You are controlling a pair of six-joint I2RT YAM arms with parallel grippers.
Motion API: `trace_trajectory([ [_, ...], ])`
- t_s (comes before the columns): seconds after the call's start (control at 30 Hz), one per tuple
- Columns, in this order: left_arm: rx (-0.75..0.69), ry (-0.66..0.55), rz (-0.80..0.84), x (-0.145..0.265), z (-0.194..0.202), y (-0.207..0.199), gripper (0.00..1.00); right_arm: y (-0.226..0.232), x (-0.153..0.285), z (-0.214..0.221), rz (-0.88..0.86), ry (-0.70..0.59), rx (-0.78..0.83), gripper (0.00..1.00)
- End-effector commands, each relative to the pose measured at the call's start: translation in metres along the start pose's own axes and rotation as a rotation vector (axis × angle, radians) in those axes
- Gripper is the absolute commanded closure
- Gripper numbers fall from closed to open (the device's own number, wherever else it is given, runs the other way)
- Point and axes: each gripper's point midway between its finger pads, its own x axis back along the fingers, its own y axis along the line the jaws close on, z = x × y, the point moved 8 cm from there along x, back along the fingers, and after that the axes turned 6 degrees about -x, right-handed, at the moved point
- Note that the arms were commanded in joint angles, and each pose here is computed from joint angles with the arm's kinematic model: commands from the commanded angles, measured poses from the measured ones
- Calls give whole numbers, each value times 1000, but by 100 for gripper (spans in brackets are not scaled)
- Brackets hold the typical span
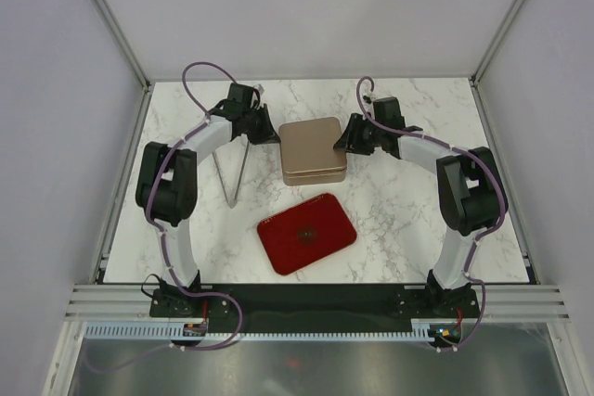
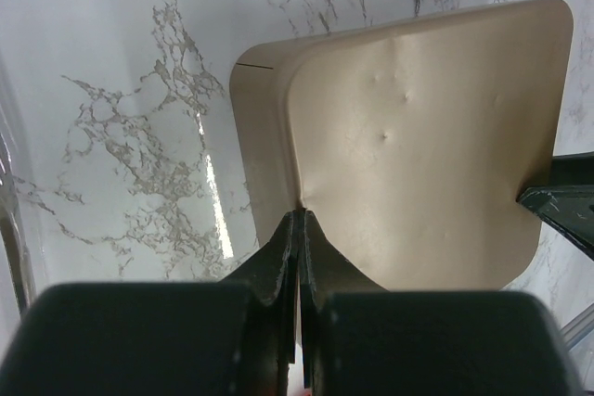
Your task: Pack the chocolate
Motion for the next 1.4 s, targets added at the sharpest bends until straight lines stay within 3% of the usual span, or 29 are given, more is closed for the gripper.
trace_trajectory([
  [0.0,17,-12,80,7,3,-20,98,-4,0,9,14,16,12,55],
  [0.1,14,-24,95,13,1,-24,98,0,2,6,-2,11,17,65],
  [0.27,3,-47,46,20,2,-21,98,-1,7,4,12,-4,15,69],
  [0.4,2,-81,-51,28,2,-12,97,-2,11,4,24,-22,44,69],
  [0.63,-15,-55,-24,26,6,-14,91,-6,13,3,58,-22,45,68],
  [0.8,-13,-10,34,21,14,-15,90,-12,16,7,105,-12,45,57],
  [0.97,4,12,16,22,27,-10,89,-20,16,21,117,31,39,55],
  [1.13,17,31,26,21,36,-8,89,-28,17,30,144,50,39,68],
  [1.37,28,35,64,26,45,-10,84,-33,17,43,119,65,22,65],
])
